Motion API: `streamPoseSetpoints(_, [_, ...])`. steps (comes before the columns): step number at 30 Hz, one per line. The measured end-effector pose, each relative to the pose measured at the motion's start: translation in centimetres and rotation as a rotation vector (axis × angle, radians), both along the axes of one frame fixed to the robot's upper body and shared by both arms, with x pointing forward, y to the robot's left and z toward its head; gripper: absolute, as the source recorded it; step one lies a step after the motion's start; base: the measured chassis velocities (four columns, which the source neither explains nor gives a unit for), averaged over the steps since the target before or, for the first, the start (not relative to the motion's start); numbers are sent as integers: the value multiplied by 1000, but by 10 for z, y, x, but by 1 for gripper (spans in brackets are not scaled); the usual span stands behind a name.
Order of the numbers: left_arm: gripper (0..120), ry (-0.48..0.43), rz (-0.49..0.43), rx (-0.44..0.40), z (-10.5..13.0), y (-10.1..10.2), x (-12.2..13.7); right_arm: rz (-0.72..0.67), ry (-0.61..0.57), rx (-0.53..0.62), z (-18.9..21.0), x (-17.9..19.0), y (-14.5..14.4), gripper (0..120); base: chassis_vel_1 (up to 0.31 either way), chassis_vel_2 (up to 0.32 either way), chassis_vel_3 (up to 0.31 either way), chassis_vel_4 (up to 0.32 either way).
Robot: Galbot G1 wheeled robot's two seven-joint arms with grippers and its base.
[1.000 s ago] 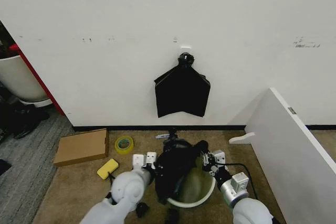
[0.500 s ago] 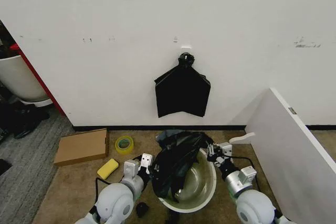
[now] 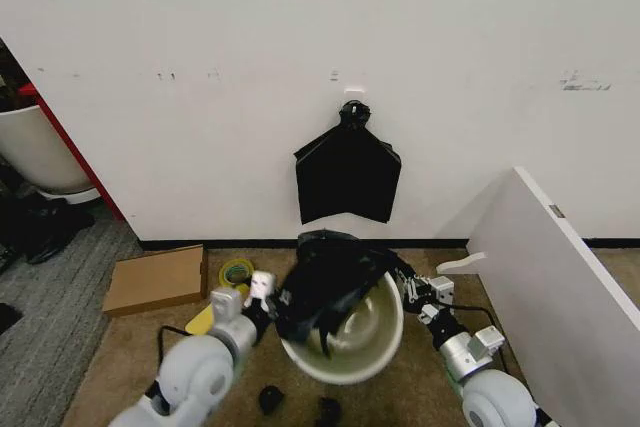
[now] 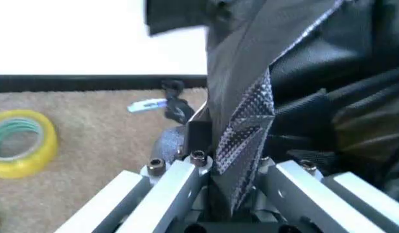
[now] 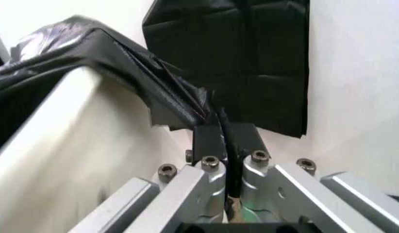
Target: Place the garbage bag over the trash bin.
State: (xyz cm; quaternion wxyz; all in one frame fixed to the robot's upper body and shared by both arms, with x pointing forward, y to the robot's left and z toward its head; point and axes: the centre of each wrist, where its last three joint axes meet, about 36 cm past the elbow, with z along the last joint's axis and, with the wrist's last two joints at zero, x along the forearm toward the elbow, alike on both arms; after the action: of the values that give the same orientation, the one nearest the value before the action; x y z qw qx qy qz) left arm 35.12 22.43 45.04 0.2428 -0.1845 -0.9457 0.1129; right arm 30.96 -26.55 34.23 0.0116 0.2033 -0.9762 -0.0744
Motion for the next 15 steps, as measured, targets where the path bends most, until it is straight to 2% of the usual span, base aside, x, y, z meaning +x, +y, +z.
streamPoseSetpoints(5, [0, -21, 30, -6, 8, 14, 7, 71, -26, 45, -7, 0, -3, 0, 0, 0, 0, 0])
streamPoseSetpoints(9, [0, -64, 66, -18, 9, 20, 14, 241, -94, 135, -19, 3, -5, 0, 0, 0, 0, 0])
streamPoseSetpoints(15, [0, -87, 99, -50, 20, 26, 20, 350, -124, 137, -48, 12, -17, 0, 0, 0, 0, 0])
